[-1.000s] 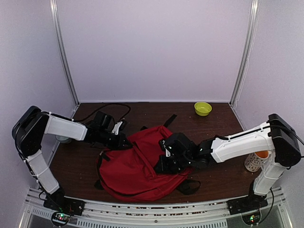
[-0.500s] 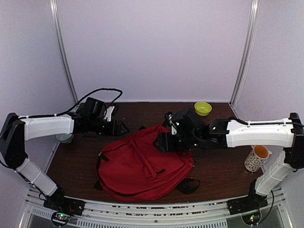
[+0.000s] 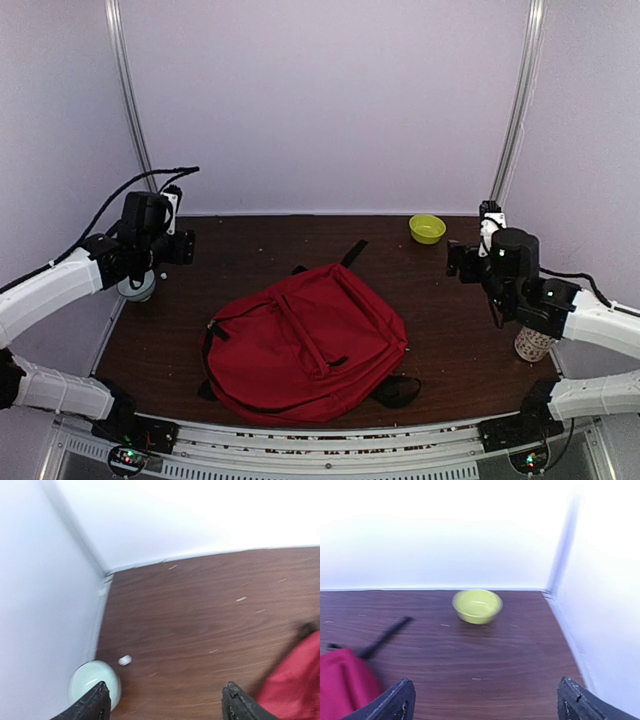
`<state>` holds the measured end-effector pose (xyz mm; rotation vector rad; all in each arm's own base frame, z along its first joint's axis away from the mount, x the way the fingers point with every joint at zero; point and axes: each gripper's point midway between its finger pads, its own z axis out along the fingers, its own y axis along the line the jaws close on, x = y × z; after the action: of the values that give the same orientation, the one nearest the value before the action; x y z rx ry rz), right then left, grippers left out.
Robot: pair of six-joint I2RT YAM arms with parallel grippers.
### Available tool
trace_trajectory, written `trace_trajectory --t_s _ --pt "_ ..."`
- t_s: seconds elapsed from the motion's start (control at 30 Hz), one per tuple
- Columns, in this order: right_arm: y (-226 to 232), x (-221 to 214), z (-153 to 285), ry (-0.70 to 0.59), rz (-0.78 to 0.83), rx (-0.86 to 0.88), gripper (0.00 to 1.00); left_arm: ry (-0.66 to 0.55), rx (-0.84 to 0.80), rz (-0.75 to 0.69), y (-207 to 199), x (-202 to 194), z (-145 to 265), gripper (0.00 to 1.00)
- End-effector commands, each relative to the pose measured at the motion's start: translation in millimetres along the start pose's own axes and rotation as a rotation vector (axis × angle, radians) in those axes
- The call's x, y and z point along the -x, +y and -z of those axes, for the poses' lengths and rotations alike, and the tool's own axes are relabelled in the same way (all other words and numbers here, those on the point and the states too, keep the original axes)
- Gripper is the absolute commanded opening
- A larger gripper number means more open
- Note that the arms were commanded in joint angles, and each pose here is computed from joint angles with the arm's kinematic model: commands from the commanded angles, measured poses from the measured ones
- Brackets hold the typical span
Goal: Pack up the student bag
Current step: Reset both arms
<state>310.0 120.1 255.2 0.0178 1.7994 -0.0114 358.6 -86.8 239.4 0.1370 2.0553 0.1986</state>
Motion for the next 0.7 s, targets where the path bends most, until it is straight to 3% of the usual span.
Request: trace_trajectory --t_s 0.0,0.2,0.4,0.53,0.67 --pt "-68 -4 -5 -0.084 0.029 -0.210 1.00 -0.067 0.326 -0.056 65 -16 2 0.79" --pt "-105 -36 -11 -0.185 0.020 -0.294 0.97 -0.138 0.347 -0.015 88 -57 -7 0.86" --pt "-146 -69 -33 -0.130 -0.066 -0.423 1.00 -0.211 0.343 -0.036 94 -75 -21 0.89" --pt "-149 -61 -43 -0.178 -0.107 -0.392 1.00 -0.259 0.295 -0.055 89 -81 -32 0.88" --pt "-147 -51 -47 -0.249 -0.032 -0.378 1.00 -0.335 0.275 -0.047 95 -69 -38 0.88"
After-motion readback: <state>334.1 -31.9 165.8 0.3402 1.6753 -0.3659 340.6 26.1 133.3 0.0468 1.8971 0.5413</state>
